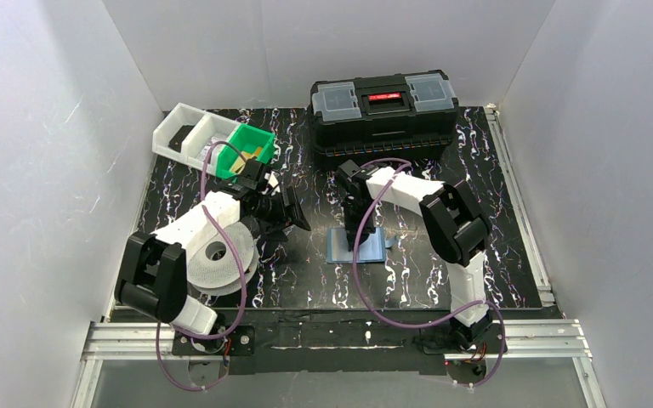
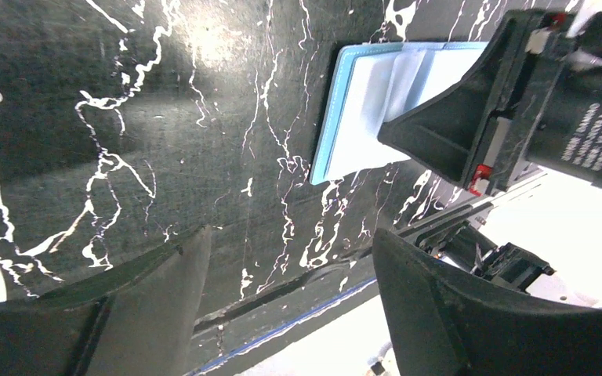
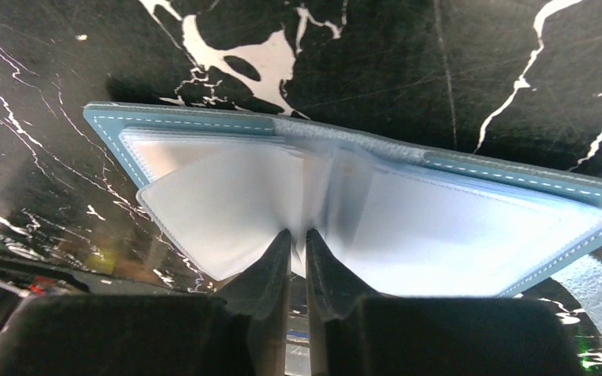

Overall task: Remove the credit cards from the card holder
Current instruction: Remove the credit card from the card holder.

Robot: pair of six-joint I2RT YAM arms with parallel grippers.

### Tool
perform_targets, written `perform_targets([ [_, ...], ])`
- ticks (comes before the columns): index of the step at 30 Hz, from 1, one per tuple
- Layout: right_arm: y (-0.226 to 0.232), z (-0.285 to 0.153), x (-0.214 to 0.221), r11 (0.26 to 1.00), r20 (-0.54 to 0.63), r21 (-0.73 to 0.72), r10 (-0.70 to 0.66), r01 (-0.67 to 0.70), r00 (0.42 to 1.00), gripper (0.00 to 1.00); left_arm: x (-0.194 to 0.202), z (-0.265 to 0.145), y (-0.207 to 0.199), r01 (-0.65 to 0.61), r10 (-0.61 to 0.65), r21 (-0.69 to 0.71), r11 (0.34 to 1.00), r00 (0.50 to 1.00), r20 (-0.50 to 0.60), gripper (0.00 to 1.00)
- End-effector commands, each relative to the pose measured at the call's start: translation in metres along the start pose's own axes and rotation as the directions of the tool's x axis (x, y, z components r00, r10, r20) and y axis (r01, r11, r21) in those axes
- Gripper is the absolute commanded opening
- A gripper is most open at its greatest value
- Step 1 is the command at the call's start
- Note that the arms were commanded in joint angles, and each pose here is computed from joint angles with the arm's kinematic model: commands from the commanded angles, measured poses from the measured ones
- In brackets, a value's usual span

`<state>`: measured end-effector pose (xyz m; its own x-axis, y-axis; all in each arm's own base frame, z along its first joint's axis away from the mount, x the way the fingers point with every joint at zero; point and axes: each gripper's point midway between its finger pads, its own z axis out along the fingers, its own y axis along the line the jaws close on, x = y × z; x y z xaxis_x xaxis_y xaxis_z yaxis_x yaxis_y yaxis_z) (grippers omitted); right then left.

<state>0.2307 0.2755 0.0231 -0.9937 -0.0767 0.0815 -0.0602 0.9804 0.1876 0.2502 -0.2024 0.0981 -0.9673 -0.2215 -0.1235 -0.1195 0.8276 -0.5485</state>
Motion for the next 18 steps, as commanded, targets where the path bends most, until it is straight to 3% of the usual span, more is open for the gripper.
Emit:
perform_targets([
  [1,-0.006,0.019,0.003,0.998,-0.033,-0.056,0.013,-0.015,0.999,0.15,0.012,0.009,-0.011,-0.014,0.015,0.024,1.000,0.998,-0.065,0.71],
  [13,-0.011,0.021,0.004,0.988,-0.057,-0.148,0.043,-0.051,0.997,0.06,0.019,0.052,-0.059,-0.048,0.064,0.101,0.994,0.985,-0.162,0.48],
  [18,-0.011,0.020,0.005,0.985,-0.059,-0.163,0.044,-0.053,0.997,0.06,0.027,0.073,-0.070,-0.066,0.090,0.121,0.991,0.974,-0.206,0.46],
])
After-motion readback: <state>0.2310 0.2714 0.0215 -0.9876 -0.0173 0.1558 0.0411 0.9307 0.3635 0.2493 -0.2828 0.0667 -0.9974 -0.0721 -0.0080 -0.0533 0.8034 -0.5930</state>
